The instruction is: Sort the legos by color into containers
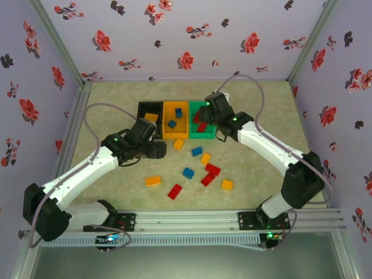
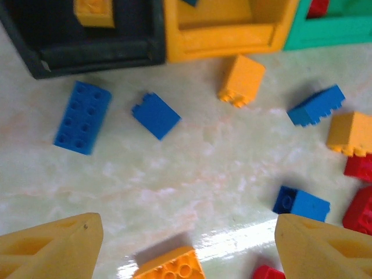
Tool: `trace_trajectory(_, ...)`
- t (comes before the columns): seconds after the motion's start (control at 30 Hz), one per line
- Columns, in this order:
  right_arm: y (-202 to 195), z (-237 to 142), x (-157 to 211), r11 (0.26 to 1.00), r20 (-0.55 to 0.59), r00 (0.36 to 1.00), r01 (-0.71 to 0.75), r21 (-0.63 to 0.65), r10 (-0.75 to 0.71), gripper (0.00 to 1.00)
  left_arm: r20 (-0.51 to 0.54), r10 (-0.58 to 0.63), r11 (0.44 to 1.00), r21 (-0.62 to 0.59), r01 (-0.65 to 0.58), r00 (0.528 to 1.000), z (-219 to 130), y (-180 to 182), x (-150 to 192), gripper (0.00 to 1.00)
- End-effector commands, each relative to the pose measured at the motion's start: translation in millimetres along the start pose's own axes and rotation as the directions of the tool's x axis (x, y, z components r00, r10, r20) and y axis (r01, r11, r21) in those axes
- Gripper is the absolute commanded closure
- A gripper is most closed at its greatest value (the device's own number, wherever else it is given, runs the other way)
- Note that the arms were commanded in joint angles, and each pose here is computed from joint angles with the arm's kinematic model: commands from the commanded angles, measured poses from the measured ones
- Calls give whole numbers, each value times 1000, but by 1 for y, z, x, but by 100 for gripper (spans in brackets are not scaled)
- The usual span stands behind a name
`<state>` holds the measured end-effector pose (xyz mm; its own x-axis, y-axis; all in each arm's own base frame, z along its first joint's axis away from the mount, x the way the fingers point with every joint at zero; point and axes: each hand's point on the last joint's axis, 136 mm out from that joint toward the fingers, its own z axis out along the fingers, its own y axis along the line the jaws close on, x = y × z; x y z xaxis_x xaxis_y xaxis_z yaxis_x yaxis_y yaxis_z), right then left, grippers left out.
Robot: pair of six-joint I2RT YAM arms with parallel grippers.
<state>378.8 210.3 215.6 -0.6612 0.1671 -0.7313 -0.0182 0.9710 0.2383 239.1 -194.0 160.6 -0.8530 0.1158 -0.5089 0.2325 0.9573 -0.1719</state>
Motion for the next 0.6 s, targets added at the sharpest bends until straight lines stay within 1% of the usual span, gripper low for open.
trace_trajectory(0.0,-27,-9,3,997,16,1000,6,83,-8,31,-32,-18,998,52,19,999,14,-21,17,21)
trace_trajectory(0.1,-36,-14,3,996,21,1000,-6,93,4,30,-69,13,996,89,-7,997,30,-44,32,21)
trace_trajectory(0.3,-43,-19,4,994,21,1000,-10,107,7,30,-138,132,987,113,-117,982,54,-87,53,21)
trace_trajectory(0.43,-46,-22,2,994,28,1000,-14,110,11,29,-190,179,982,97,-163,965,70,-100,63,20)
trace_trajectory(0.57,-50,-23,3,993,29,999,-16,117,13,29,-218,215,974,113,-194,952,80,-110,68,19)
